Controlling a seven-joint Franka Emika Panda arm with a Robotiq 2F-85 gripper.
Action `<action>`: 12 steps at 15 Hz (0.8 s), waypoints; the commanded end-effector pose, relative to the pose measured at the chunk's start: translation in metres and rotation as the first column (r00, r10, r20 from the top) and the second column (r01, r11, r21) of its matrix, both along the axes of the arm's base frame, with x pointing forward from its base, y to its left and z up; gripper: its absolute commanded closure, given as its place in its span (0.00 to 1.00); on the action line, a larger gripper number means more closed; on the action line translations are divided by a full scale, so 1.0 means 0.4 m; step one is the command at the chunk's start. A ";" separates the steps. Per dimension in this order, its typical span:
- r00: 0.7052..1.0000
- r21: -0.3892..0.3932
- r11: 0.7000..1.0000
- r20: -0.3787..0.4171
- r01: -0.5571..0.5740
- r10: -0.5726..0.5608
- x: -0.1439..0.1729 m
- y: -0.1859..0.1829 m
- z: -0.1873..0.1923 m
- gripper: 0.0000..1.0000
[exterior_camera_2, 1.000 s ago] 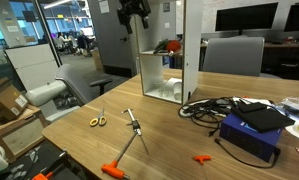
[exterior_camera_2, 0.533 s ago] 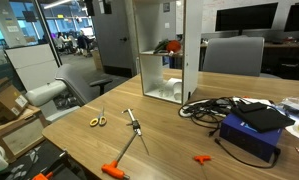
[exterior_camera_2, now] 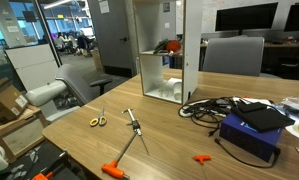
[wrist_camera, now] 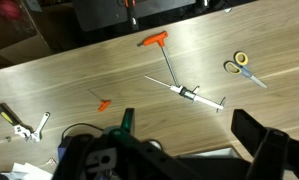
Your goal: Pick up the toy from the table and put it in the middle compartment of the cabinet.
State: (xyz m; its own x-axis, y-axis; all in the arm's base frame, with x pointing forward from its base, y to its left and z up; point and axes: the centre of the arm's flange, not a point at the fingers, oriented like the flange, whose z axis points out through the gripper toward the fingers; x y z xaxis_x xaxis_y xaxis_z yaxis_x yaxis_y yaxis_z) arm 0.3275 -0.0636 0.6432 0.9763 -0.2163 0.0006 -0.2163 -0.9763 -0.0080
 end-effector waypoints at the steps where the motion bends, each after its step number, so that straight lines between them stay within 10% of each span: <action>1: 0.999 -0.021 0.998 0.013 0.052 -0.051 -0.041 -0.071 0.012 0.00; 12: 0.997 -0.009 0.997 0.003 0.074 -0.074 -0.025 -0.085 0.001 0.00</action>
State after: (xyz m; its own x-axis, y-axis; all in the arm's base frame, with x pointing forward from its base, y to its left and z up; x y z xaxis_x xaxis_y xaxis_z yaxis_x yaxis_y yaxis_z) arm 0.3175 -0.0978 0.6437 0.9576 -0.2880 0.0051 -0.2880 -0.9576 0.0006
